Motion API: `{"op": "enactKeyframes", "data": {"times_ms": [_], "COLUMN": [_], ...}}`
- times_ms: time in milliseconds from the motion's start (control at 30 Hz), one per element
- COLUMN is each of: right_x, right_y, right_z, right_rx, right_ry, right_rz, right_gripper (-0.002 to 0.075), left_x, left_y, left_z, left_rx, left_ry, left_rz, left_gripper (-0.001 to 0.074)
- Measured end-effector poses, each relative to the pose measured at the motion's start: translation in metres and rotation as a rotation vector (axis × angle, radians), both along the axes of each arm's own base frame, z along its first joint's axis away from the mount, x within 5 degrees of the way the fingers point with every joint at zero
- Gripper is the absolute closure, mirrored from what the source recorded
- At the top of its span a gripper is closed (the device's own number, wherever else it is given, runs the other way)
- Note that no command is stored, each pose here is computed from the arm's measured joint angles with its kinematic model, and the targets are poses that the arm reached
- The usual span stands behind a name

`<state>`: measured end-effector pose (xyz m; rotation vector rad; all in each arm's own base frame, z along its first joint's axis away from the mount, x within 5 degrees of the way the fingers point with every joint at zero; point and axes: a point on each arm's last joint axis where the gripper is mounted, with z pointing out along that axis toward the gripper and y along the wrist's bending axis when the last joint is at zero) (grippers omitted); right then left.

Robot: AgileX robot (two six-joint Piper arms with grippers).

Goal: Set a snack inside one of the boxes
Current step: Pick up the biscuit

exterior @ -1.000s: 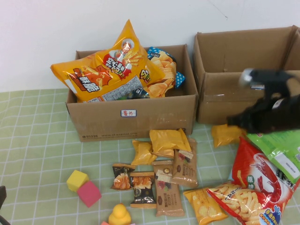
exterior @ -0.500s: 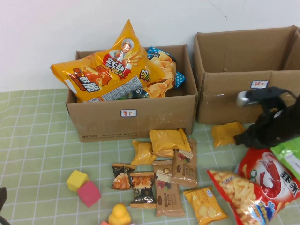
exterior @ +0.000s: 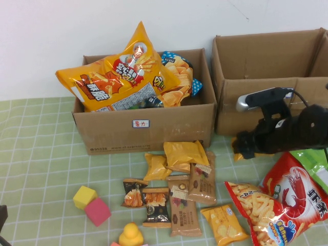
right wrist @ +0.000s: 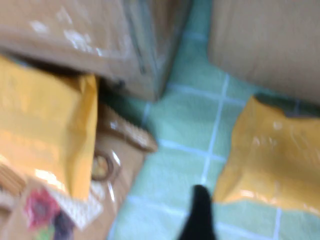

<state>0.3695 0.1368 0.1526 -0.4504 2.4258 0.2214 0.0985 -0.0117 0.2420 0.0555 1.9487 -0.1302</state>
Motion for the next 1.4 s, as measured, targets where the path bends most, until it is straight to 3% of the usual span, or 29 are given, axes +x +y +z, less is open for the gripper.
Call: {"op": "enactKeyframes", "data": {"times_ms": [100, 233, 433, 733, 1400], "right_x": [0.003, 0.01, 0.025, 0.03, 0.038], "right_y": [0.002, 0.004, 0.01, 0.011, -0.007], "right_z": [-0.004, -0.016, -0.021, -0.029, -0.048], "right_rx": [0.036, 0.059, 0.111, 0.033, 0.017], "right_ry": [-0.005, 0.011, 0.006, -0.021, 0.031], "right_rz": [-0.043, -0.082, -0.134, -0.043, -0.074], "right_gripper": [0.013, 0.0099, 0.0095, 0.0094, 0.0096], "left_x": [0.0, 0.0, 0.0, 0.0, 0.0], "left_y": [0.0, 0.0, 0.0, 0.0, 0.0], "left_z": [-0.001, -0.001, -0.001, -0.003, -0.002], "left_rx": [0.0, 0.0, 0.0, 0.001, 0.028], "left_ry": [0.002, 0.002, 0.003, 0.008, -0.006], "left_rz": [0.0, 0.0, 0.0, 0.0, -0.009], "left_gripper": [0.0736, 0.0736, 0.0736, 0.0736, 0.0737]}}
